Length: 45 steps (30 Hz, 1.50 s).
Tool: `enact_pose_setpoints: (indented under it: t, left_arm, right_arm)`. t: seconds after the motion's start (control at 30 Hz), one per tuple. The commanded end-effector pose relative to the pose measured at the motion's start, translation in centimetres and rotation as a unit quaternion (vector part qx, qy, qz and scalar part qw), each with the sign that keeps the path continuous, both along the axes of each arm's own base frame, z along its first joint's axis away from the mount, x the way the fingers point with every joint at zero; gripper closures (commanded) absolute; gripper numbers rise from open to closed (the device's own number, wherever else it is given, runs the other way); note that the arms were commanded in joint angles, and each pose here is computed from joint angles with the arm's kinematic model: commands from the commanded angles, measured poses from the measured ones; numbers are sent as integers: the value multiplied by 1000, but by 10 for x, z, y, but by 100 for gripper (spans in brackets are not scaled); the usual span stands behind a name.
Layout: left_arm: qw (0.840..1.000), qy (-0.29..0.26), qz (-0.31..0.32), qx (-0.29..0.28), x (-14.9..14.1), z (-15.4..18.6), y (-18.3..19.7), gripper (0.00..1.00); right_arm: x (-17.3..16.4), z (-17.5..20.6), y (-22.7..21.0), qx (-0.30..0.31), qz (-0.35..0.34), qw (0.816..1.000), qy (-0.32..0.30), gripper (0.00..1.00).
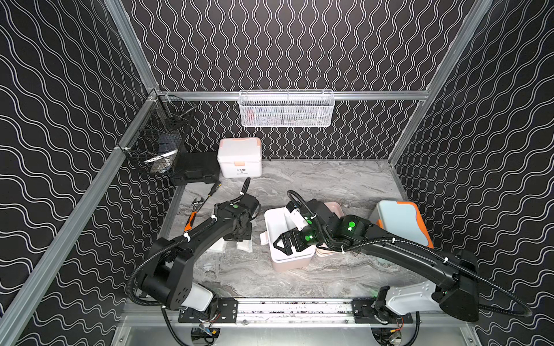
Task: Open first aid kits and take out gauze
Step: Place the gauze at the center of the board, then pick up the compartment layer from the first aid kit.
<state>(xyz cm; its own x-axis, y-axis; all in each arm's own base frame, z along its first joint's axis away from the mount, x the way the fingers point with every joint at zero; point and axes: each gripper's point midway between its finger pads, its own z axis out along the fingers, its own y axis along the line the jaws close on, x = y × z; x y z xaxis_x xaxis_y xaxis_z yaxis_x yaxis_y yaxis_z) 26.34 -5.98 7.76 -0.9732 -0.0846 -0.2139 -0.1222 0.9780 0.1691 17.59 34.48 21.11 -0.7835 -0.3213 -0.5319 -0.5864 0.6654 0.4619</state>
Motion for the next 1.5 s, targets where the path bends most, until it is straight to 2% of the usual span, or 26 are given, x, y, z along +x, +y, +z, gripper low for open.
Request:
enact_pose_setpoints:
  t: [0.0,0.2,0.3,0.4,0.5,0.63,0.7,0.8,0.97,1.1,1.3,1.4,1.47]
  left_arm:
    - [1000,-5,8,25,2,1,10,100]
    - [1000,-1,9,27,2,-1,10,100]
    - [1000,-2,12,27,1,2,11,89]
    - [1000,-7,14,24,0,7,11,83]
    - [1000,-16,16,19,0,15,10,73]
    - [999,-28,16,13,-1,30,11,67]
    - [999,-41,16,0,-2,41,9,63]
    - [996,-73,9,-55,-2,62,-6,53]
    - [978,-127,-11,-168,-5,105,-36,36]
    - [953,-171,-28,-249,-15,140,-54,23]
    - [931,-211,-39,-296,-32,167,-58,6]
    - [920,-230,-37,-316,-37,172,-59,3]
    - [904,-247,-39,-347,-40,175,-65,2]
  right_arm:
    - [0,1,-1,1,-2,1000,-3,0]
    - [-1,2,-2,3,-3,1000,-1,0]
    - [-1,3,-3,4,-5,1000,0,0]
    - [-1,3,-4,4,-6,1000,-1,0]
    - [-1,3,-4,3,-8,1000,-1,0]
    - [-1,5,-4,6,-9,1000,-1,0]
    - [-1,6,-3,6,-9,1000,-2,0]
    - [-1,8,-4,4,-8,1000,-2,0]
    - [1,16,-4,16,-10,1000,-12,0]
    - [1,24,-1,25,-6,1000,-18,0]
    - [9,16,1,5,-13,1000,-24,0]
    - [16,12,1,-14,-23,999,-28,0]
    - [22,10,-1,-33,-34,998,-34,0]
